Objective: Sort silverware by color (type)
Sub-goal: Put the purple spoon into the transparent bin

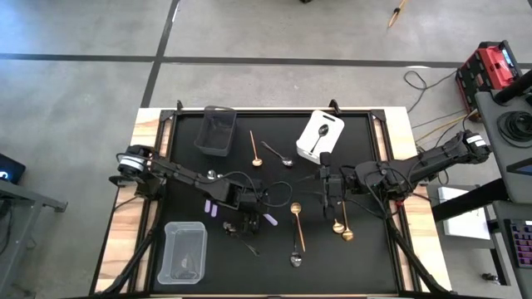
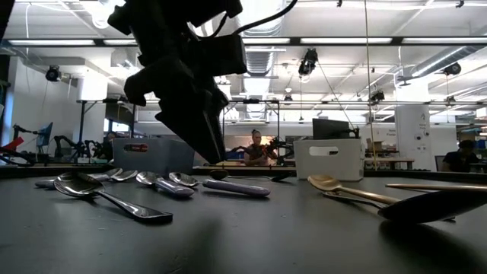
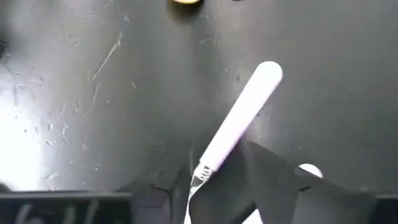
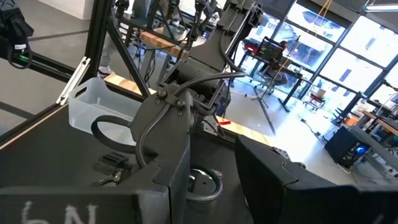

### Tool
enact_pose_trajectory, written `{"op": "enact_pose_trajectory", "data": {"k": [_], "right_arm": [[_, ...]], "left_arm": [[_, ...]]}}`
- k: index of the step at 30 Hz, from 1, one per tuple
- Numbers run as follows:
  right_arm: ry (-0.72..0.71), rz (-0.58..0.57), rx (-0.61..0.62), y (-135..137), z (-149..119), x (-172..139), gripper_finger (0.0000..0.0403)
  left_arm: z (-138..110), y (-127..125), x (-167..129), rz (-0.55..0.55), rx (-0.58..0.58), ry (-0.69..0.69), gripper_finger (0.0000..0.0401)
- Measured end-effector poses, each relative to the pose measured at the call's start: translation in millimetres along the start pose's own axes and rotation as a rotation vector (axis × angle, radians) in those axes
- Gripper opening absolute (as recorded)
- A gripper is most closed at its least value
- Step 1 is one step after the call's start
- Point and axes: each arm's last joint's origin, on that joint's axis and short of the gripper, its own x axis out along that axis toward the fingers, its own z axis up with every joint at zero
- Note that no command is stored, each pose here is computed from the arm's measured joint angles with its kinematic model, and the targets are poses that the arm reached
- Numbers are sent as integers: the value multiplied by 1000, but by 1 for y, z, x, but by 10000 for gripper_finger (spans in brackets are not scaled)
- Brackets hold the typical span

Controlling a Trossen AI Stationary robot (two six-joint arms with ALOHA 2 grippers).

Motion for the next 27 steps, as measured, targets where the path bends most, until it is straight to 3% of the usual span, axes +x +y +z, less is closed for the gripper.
{"op": "enact_pose_trajectory", "data": {"k": [7,18,27], "right_arm": [[2,1,-1,0,0,0,118],[6,2,-2,0,-1,0,118],[20,7,-5,1,-2,0,118]], "left_arm": [[3,0,1,2,53,-40,194],[-6,-3,25,3,74,23,197],[-6,-4,28,-13,126,28,188]]}}
